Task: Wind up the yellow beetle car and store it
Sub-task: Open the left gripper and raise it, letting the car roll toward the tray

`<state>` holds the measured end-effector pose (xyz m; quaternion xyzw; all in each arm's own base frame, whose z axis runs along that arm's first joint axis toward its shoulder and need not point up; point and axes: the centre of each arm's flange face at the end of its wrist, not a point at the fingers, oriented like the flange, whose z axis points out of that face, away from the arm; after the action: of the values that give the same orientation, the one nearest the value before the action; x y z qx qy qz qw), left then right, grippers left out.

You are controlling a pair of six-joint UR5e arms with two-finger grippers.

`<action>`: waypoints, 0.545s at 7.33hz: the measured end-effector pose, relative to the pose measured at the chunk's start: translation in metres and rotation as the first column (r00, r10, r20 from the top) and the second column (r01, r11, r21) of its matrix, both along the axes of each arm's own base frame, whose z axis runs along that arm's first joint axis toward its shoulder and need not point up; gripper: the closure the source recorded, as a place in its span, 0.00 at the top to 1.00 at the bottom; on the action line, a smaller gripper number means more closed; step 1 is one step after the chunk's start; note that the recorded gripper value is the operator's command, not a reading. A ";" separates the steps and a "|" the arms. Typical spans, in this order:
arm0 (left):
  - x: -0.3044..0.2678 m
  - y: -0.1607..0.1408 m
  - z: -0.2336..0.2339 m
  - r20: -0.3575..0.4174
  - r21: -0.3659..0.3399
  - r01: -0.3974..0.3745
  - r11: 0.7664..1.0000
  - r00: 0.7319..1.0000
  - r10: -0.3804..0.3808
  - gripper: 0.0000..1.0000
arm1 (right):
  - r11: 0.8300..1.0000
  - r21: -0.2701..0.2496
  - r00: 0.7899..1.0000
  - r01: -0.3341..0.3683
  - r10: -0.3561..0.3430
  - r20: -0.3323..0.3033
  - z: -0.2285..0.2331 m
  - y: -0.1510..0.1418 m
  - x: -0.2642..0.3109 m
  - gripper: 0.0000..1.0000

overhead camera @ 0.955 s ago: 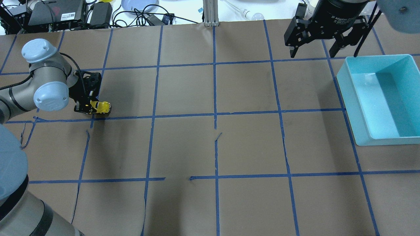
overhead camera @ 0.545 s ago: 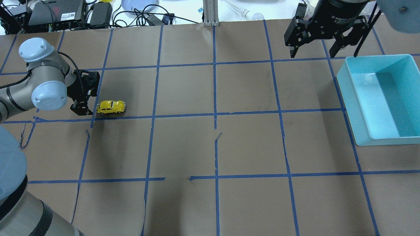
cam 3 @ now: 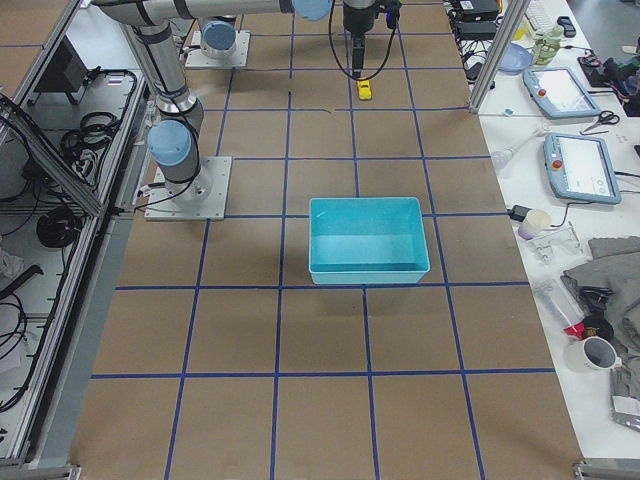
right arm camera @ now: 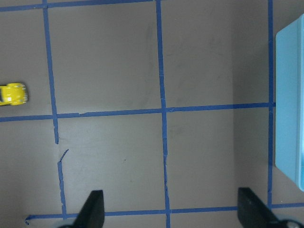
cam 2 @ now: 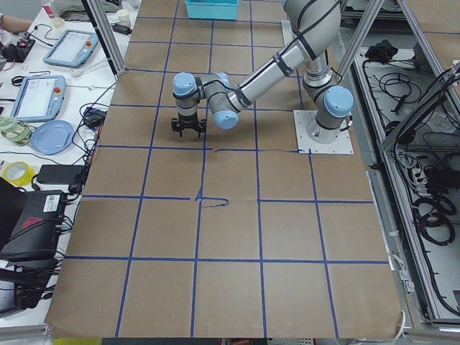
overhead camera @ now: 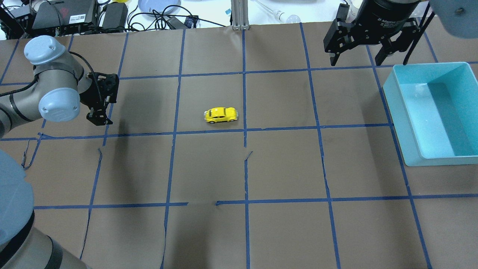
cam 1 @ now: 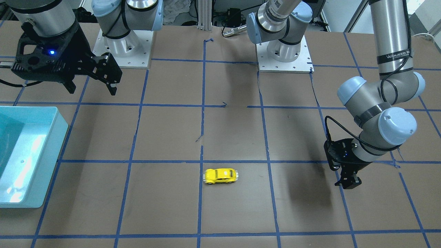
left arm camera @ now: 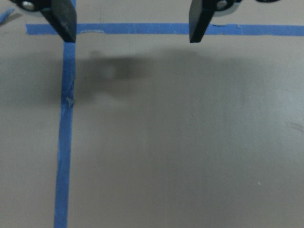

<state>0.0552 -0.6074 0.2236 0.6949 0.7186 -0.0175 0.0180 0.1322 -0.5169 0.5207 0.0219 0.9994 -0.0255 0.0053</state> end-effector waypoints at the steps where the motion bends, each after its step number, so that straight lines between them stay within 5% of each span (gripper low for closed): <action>1: -0.025 0.002 0.015 -0.003 -0.008 -0.027 1.000 1.000 0.027 0.84 | 1.000 0.000 1.000 0.000 0.000 0.000 0.000 0.000 0.000 1.00; 4: -0.078 0.017 0.057 -0.041 0.009 -0.246 0.969 0.968 0.246 0.84 | 1.000 0.002 1.000 -0.001 0.001 -0.001 -0.001 0.000 0.000 1.00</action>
<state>-0.0232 -0.5908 0.2806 0.6001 0.7994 -0.0283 0.0037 0.1320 -0.5171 0.5196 0.0215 0.9995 -0.0243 0.0046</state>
